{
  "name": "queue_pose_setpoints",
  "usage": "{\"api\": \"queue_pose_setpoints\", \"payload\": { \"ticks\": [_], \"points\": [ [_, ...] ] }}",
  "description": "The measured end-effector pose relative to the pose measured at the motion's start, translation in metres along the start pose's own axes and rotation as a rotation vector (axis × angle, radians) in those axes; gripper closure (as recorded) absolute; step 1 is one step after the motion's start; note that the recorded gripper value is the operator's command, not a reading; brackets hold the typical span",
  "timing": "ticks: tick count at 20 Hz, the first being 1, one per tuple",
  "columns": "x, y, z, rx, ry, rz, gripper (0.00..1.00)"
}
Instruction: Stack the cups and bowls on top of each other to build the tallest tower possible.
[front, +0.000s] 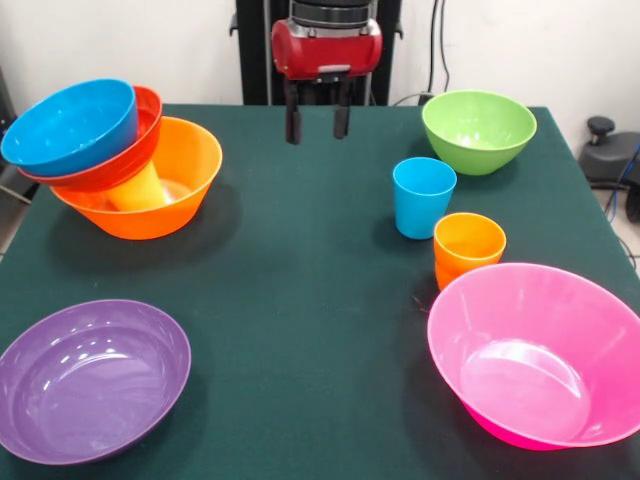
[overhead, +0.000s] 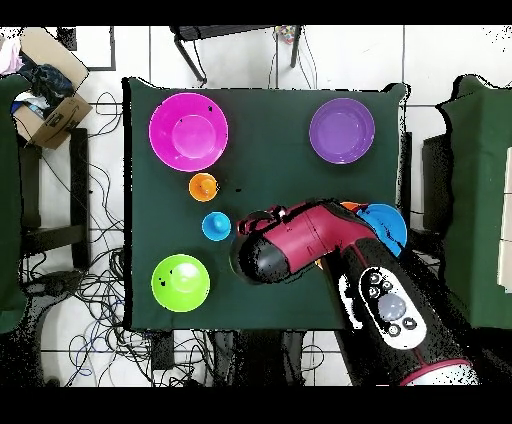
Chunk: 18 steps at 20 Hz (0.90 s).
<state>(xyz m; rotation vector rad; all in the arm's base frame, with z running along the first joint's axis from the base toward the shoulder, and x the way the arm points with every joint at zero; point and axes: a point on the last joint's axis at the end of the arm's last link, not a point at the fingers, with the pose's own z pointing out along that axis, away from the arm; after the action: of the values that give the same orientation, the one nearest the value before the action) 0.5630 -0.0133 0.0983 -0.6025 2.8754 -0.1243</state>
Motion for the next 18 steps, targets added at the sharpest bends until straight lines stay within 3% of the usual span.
{"api": "queue_pose_setpoints", "payload": {
  "ticks": [4, 8, 18],
  "points": [
    [0.004, -0.002, 0.002, 0.009, -0.011, 0.006, 0.0],
    [0.005, 0.009, 0.003, 0.017, -0.019, -0.01, 0.0],
    [-0.003, 0.055, 0.004, 0.021, -0.029, -0.062, 0.0]
  ]
}}
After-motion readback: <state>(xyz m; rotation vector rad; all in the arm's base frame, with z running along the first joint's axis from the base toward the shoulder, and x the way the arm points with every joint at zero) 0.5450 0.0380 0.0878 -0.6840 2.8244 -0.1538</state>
